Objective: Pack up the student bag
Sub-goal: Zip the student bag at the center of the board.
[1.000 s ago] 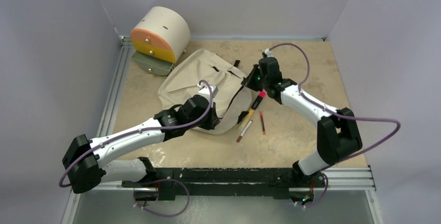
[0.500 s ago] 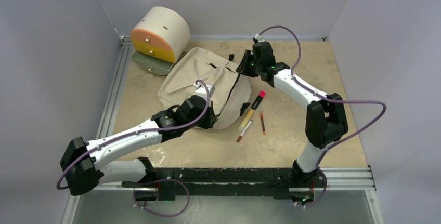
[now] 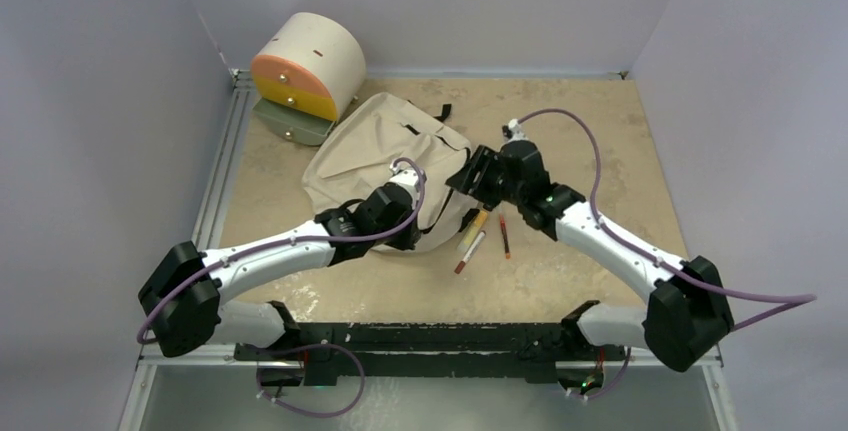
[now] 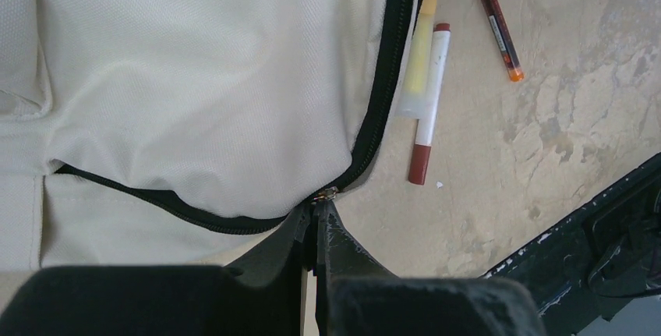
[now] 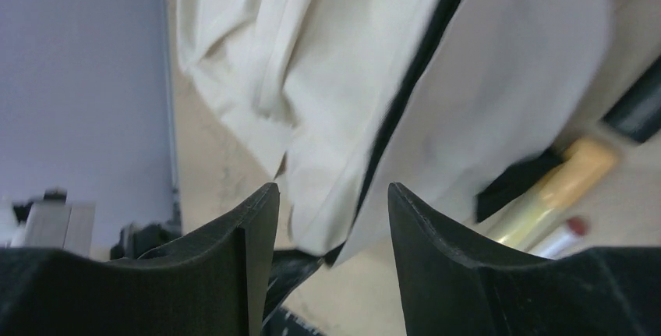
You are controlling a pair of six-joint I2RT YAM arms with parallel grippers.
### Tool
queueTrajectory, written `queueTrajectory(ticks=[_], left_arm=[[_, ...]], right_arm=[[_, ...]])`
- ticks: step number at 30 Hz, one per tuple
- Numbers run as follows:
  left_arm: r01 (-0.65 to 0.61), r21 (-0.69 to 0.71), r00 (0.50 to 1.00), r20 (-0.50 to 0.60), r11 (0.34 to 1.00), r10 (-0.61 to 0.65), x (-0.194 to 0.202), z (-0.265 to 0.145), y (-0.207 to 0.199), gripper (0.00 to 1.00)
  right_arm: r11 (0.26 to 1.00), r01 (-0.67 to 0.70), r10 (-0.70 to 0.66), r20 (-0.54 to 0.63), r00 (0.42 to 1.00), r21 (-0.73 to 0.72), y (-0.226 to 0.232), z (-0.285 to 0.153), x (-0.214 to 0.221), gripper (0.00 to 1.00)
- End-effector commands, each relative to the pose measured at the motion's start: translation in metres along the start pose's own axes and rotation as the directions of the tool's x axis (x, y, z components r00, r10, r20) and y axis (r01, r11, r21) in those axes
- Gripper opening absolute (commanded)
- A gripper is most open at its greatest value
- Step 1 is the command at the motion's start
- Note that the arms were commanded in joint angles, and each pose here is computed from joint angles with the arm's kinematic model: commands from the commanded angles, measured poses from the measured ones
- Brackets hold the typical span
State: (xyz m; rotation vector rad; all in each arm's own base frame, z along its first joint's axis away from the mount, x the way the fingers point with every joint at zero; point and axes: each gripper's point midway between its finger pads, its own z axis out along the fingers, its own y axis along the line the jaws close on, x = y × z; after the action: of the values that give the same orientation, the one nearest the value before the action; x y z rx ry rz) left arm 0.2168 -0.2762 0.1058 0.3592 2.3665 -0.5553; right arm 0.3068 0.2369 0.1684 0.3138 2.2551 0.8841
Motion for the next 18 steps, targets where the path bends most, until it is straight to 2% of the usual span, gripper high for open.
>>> queueTrajectory(ticks=[1,7,14,18], left_arm=[[-0.021,0.044,0.994,0.104,0.999,0.016,-0.038,-0.003,-0.011,0.0],[-0.022,0.049,0.994,0.107,0.999,0.017,-0.039,-0.006,-0.008,0.0],[-0.022,0.055,0.994,0.11,0.998,0.016,-0.041,-0.007,-0.008,0.0],[-0.021,0.056,0.994,0.112,0.998,0.014,-0.042,-0.008,-0.008,0.0]], right_arm=[[0.986,-0.145,0.145,-0.01,0.989,-0.085,0.035,-0.012,0.028,0.56],[0.967,-0.239,0.234,-0.059,0.97,-0.086,0.031,-0.011,0.068,0.56],[0.963,-0.252,0.242,-0.113,0.964,-0.09,0.034,0.008,0.085,0.54],[0.962,-0.259,0.249,-0.117,0.961,-0.086,0.031,0.018,0.09,0.48]])
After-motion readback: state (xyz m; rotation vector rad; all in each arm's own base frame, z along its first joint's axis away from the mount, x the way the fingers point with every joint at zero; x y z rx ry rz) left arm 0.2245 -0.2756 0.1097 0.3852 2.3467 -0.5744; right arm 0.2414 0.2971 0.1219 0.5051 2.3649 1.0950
